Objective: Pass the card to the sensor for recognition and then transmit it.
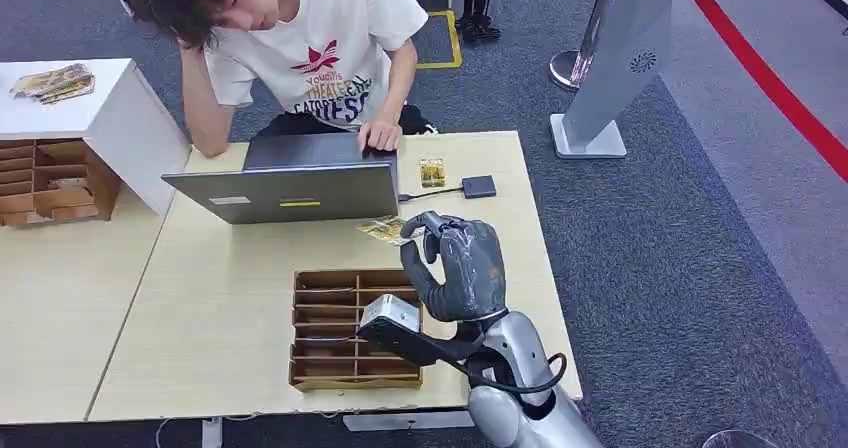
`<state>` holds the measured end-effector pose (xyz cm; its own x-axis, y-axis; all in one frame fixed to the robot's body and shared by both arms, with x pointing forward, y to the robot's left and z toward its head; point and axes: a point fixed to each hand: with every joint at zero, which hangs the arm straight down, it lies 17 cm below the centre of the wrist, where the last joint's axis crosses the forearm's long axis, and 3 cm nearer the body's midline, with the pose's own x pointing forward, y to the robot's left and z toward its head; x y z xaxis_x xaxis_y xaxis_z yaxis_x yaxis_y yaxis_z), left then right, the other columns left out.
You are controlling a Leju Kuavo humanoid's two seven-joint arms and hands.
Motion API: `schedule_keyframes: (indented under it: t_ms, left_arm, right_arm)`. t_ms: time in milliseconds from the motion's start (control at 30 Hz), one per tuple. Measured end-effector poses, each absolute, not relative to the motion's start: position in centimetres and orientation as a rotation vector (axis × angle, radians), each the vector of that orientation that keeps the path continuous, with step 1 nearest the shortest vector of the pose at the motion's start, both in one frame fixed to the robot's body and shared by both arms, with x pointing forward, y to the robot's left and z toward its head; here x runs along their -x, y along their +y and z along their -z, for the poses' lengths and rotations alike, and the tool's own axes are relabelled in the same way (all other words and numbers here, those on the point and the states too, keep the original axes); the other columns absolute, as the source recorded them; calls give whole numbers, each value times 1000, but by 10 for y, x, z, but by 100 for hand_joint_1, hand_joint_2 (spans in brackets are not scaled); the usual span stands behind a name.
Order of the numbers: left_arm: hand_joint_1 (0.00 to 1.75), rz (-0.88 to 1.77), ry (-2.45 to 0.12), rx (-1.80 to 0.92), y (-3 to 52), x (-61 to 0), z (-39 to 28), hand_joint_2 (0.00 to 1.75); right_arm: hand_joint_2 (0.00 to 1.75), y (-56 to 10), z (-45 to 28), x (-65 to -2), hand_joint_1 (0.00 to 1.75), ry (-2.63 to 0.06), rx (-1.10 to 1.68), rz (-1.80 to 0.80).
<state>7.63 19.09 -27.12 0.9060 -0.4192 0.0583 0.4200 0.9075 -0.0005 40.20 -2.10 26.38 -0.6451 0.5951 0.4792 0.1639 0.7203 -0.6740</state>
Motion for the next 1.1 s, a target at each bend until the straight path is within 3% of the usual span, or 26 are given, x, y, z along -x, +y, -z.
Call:
schedule_keyframes:
  t_ms: [467,1100]
  left_arm:
    - [0,464,-62,10,190,-81,270,0]
    - [0,590,-62,-3,184,-99,265,0]
  right_arm:
    - [175,-14,-291,-413,175,-2254,604,-798]
    - [175,31,-344,-475,175,-2221,740,-929]
